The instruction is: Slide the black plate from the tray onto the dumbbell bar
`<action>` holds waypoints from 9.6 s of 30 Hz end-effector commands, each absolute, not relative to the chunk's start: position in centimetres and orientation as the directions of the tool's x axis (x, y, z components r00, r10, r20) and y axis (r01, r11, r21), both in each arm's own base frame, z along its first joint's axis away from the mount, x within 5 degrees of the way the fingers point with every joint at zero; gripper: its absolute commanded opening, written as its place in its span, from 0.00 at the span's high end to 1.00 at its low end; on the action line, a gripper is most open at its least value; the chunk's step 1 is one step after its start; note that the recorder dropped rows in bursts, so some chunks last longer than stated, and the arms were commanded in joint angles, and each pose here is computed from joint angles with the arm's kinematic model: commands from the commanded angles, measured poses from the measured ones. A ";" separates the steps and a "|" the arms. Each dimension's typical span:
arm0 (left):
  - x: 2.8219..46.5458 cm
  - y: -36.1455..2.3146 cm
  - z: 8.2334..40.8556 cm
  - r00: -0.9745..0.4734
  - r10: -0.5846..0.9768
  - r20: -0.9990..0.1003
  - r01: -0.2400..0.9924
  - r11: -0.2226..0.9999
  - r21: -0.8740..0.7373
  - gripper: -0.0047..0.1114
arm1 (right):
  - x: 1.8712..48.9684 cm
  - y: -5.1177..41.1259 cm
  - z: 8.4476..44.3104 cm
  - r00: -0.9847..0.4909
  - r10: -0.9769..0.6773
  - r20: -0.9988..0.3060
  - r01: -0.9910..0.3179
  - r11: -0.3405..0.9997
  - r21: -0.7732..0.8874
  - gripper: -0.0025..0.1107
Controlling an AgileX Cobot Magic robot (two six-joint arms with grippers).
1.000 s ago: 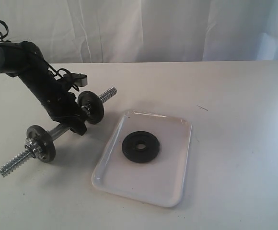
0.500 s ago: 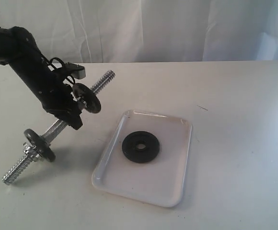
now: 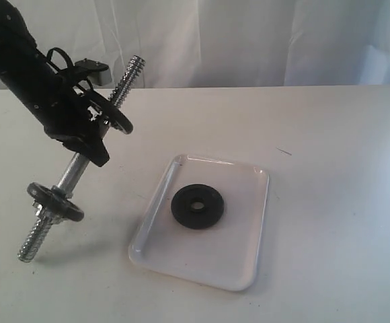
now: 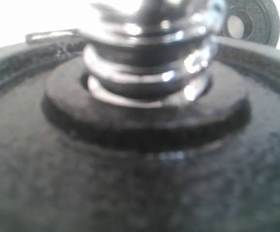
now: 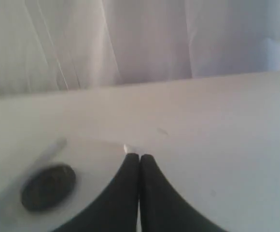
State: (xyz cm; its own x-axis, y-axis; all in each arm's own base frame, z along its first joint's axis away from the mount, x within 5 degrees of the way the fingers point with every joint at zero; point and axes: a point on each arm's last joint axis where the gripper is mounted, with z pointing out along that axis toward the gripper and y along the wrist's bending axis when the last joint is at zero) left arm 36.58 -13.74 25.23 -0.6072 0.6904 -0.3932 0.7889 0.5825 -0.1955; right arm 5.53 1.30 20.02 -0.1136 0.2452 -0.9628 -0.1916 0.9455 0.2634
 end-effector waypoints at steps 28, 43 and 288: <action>28.9 -12.8 28.5 -0.638 0.576 -0.512 0.758 0.587 -0.284 0.96 | 6.0 3.2 32.7 -0.273 0.360 -0.892 -0.326 0.838 0.438 0.98; 29.0 -12.8 28.4 -0.635 0.574 -0.516 0.758 0.593 -0.273 0.96 | 25.7 9.7 37.7 -0.590 -0.427 -0.685 -0.663 0.741 0.109 0.69; 26.7 -15.1 28.0 -0.244 0.778 -0.579 0.966 0.140 -0.219 0.96 | 34.3 21.3 33.1 -0.781 -0.288 -0.553 -0.623 0.312 0.717 0.98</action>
State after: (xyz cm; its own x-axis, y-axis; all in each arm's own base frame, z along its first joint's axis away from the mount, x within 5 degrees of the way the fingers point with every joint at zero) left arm 27.84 -14.06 25.01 -0.2265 0.8576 -0.4618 0.9712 0.1631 -0.1734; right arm 34.52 20.92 31.63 -0.7877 -0.3468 -0.5092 -0.6145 0.3822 0.6902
